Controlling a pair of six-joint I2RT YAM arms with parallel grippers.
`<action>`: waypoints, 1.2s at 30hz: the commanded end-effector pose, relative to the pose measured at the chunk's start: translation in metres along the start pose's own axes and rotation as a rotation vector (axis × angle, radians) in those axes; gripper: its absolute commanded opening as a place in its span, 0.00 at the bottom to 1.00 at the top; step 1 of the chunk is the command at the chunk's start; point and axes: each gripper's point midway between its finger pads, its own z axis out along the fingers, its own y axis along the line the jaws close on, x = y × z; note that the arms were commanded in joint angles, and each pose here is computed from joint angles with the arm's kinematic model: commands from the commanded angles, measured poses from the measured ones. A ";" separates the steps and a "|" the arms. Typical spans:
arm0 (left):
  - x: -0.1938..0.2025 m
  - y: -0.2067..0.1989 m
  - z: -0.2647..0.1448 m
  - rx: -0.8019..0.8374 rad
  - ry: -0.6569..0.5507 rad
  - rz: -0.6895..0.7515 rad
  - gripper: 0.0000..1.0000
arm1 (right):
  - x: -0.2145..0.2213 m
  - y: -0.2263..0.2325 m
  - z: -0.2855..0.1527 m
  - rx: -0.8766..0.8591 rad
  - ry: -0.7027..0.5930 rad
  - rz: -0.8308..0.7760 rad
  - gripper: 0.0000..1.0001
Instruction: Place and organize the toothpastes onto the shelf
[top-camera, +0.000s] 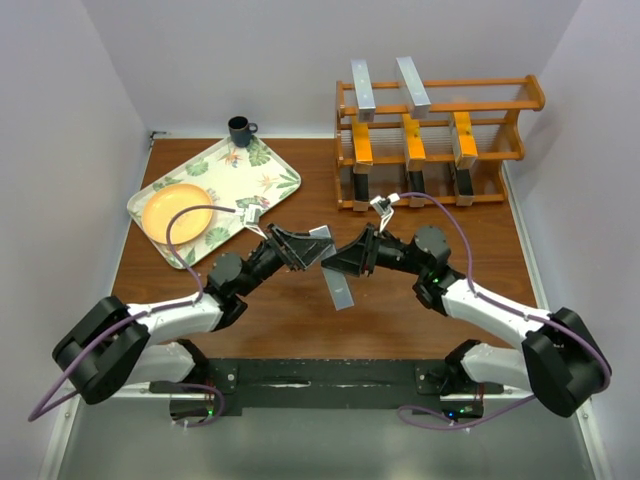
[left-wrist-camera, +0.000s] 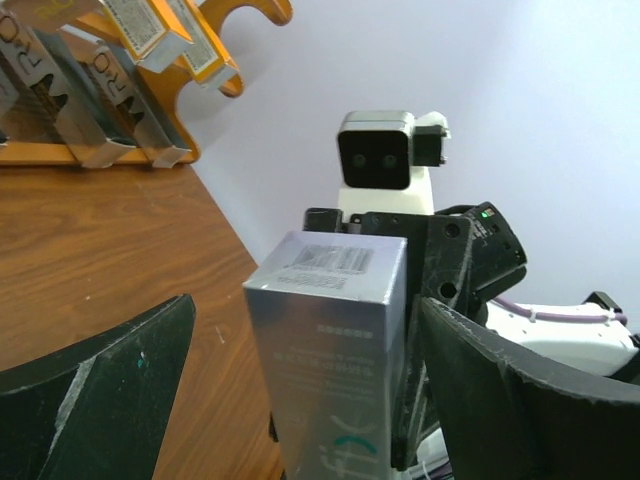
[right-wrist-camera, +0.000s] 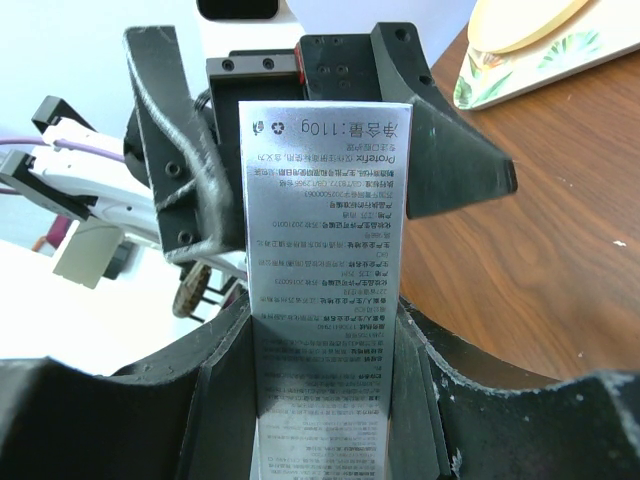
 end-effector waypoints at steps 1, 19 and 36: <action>-0.008 -0.033 -0.001 0.153 -0.030 -0.016 0.98 | -0.018 0.030 0.006 -0.117 -0.036 -0.047 0.36; -0.011 -0.038 -0.004 0.166 -0.038 -0.044 0.39 | 0.003 -0.006 0.006 0.009 0.022 -0.011 0.53; -0.037 0.007 -0.008 -0.103 -0.192 -0.090 0.12 | -0.003 -0.016 -0.035 0.281 0.020 -0.269 0.98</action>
